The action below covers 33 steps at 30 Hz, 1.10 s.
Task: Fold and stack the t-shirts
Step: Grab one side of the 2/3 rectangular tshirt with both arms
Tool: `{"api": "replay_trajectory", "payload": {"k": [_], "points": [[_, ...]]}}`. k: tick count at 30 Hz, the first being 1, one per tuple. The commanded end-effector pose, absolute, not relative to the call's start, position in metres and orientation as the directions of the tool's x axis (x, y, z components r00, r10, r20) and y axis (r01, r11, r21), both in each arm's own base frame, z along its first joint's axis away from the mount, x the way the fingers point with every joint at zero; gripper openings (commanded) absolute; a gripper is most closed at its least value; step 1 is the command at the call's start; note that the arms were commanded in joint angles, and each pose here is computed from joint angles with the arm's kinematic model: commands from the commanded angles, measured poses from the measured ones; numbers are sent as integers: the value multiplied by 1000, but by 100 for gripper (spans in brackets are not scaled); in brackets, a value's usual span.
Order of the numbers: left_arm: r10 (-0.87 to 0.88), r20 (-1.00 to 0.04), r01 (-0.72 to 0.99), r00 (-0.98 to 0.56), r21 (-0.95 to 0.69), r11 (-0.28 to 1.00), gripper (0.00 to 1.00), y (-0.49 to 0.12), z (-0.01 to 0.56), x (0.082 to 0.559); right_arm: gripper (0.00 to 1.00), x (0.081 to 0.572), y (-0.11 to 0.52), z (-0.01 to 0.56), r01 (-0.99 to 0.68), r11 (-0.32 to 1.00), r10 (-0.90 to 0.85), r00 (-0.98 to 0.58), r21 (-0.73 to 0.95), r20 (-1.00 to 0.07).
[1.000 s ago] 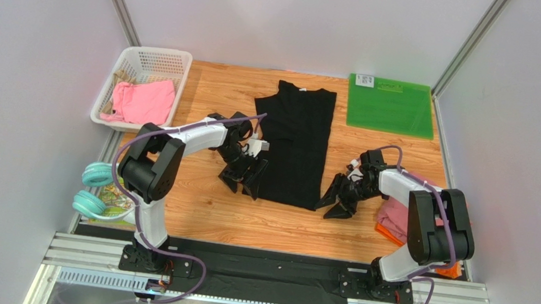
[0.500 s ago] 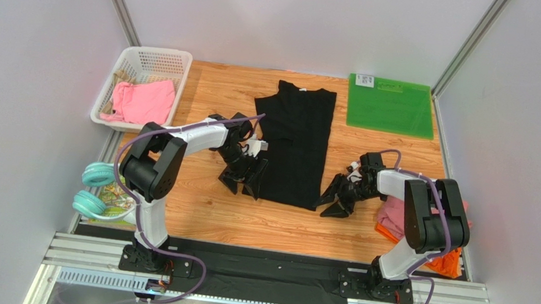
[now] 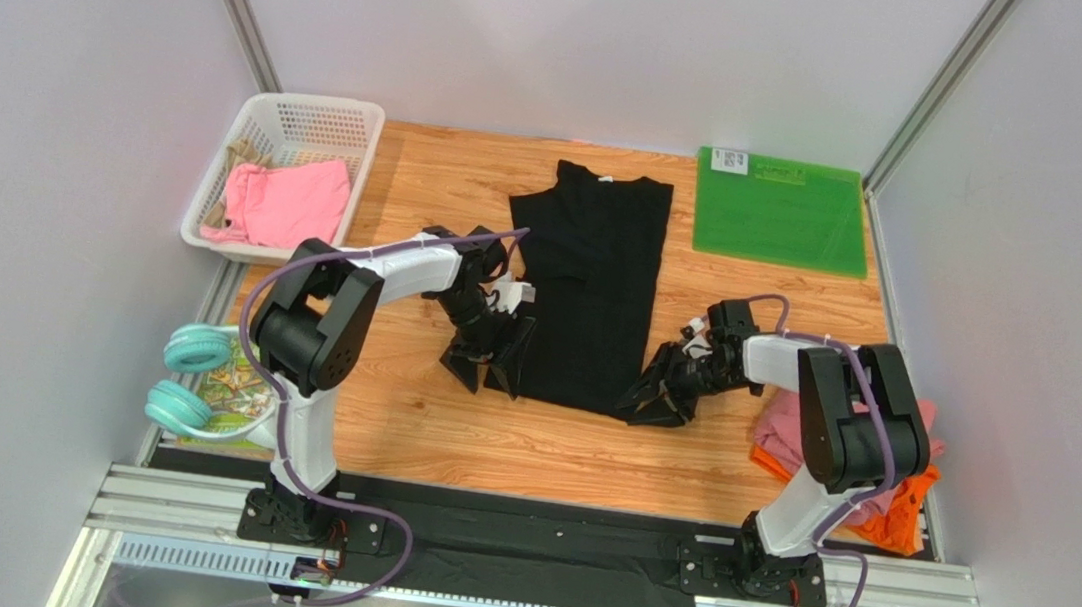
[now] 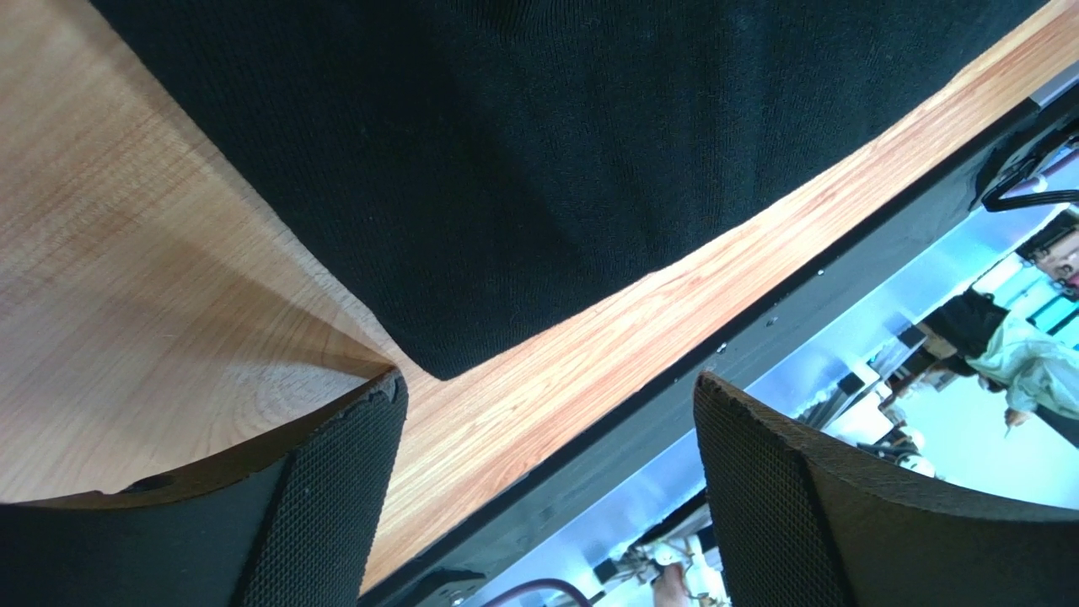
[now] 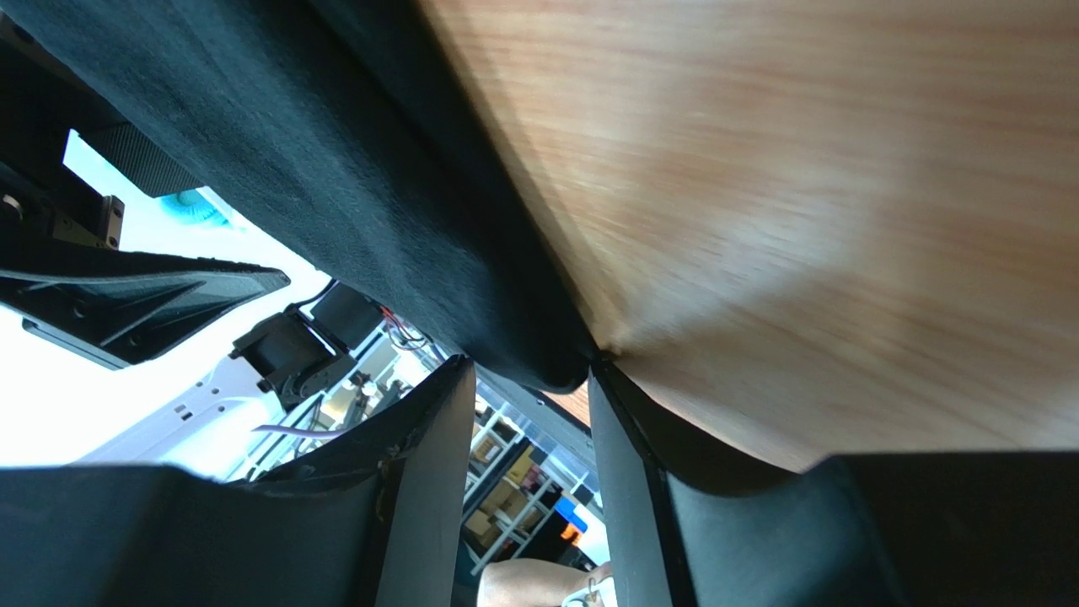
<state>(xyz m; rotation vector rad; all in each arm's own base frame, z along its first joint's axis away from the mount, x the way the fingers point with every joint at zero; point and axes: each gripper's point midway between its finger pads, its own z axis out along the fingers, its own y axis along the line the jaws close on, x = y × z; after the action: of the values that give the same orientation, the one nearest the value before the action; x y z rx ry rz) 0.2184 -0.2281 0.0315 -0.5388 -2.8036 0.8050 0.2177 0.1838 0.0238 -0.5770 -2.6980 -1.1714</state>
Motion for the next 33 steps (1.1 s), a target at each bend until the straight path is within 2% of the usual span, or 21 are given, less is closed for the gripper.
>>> {"api": "replay_trajectory", "payload": {"k": [1,14,15,16,19,23,24,26,27,28,33], "points": [[401,59,326,-914,-479,815,88,-221,1,225,44,224,186,8,374,670,298,-927,641,229],[395,9,343,-919,-479,808,70,-226,-6,237,34,220,188,13,352,684,290,-935,639,204],[395,9,343,-919,-478,809,67,-226,-7,237,33,220,188,14,349,686,289,-936,639,202],[394,3,344,-919,-481,806,60,-227,-7,238,31,221,188,14,351,684,291,-935,639,201],[394,-29,359,-918,-479,801,45,-229,-7,243,27,221,189,14,347,684,284,-937,642,204],[399,-69,383,-914,-469,796,34,-230,-4,253,18,222,189,16,339,684,280,-940,646,196],[396,-84,389,-914,-456,801,25,-228,-3,258,16,222,189,16,336,685,280,-940,646,193],[397,-113,402,-911,-453,796,15,-227,0,264,6,223,189,19,332,686,278,-942,648,189],[395,-127,408,-910,-451,794,3,-228,3,269,2,224,189,20,330,685,278,-943,650,186],[395,-136,411,-909,-450,792,0,-227,6,271,0,225,189,22,325,685,277,-944,651,180],[427,-188,462,-884,-486,742,0,-232,32,266,0,227,189,37,300,686,272,-951,663,148]]}}
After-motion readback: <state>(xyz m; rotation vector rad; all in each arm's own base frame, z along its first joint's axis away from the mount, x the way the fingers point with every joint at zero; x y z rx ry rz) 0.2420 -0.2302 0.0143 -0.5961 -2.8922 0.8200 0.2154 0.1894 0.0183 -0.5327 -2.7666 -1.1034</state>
